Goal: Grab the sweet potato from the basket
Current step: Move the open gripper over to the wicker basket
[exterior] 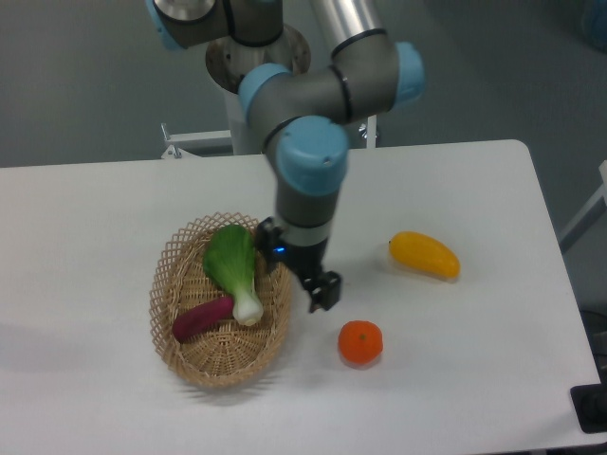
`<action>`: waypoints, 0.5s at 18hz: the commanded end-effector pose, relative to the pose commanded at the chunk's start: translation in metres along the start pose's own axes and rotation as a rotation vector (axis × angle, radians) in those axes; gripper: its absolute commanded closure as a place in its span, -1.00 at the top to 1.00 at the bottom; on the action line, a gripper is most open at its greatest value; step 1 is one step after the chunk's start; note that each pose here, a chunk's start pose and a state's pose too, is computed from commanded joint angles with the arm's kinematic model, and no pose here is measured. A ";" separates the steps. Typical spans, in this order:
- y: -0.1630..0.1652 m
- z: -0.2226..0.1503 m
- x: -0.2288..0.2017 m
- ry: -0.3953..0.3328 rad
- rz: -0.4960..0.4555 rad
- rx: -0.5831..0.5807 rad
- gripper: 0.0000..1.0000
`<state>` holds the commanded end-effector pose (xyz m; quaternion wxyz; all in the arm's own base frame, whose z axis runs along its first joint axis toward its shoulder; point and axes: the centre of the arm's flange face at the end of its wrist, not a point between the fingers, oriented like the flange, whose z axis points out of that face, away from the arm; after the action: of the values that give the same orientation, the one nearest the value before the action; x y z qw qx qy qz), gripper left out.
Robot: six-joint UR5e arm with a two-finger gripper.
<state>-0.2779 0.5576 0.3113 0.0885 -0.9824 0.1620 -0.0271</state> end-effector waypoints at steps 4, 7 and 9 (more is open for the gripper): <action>-0.019 0.022 0.017 0.031 0.016 -0.018 1.00; -0.028 0.038 0.026 0.051 0.015 -0.032 1.00; -0.032 0.044 0.029 0.060 0.020 -0.036 1.00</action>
<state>-0.2367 0.5851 0.2744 0.0663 -0.9810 0.1748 -0.0527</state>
